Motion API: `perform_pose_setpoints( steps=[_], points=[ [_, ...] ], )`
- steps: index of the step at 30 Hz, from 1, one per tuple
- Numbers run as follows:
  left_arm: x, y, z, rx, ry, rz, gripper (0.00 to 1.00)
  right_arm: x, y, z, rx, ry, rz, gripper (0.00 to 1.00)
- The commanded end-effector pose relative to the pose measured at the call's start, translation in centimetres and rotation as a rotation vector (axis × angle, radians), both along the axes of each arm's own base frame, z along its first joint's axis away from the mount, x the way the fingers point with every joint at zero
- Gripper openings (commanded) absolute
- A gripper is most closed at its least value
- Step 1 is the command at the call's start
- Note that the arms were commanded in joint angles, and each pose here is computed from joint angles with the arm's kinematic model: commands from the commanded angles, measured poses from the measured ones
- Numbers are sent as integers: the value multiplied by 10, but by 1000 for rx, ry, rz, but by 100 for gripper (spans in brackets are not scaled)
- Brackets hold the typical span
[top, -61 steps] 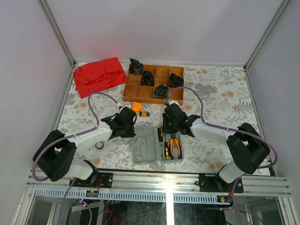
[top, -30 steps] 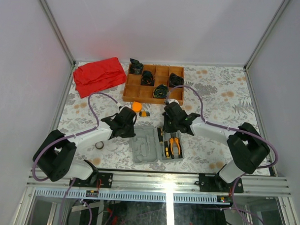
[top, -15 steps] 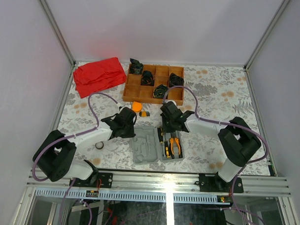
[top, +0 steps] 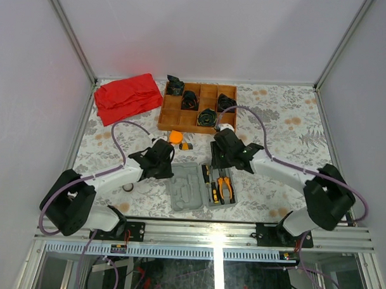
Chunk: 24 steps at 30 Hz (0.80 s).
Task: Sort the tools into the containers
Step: Adjust the screwdriver in the storage box.
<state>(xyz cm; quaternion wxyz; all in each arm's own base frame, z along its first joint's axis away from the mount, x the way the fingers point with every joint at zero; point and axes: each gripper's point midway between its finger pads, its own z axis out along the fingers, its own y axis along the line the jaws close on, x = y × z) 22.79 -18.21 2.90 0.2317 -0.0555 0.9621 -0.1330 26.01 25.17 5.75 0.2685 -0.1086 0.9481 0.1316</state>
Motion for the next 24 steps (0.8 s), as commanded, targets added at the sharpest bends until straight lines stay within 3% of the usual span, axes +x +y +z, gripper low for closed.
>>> perform_pose_setpoints(
  steps=[1, 5, 7, 11, 15, 20, 24],
  points=[
    [1, -3, 7, -54, -23, 35, 0, 4, -6, 40, 61, -129, 16, 45],
    [-5, -2, 3, -74, -11, 58, 0, 5, -18, 62, 124, -253, -32, 55],
    [-6, -3, 2, -94, -9, 67, 0, 7, -27, 70, 146, -302, -85, 77],
    [-7, -4, 0, -115, -4, 84, 0, 5, -43, 73, 155, -357, -132, 100],
    [-7, -3, 0, -116, -7, 85, 0, 2, -50, 68, 147, -378, -134, 99],
    [-7, -2, -1, -110, -5, 81, 0, -15, -36, 48, 142, -266, -16, 100],
    [-7, -1, -3, -105, -3, 82, 0, -37, -16, 33, 186, -142, 114, 85]
  ],
)
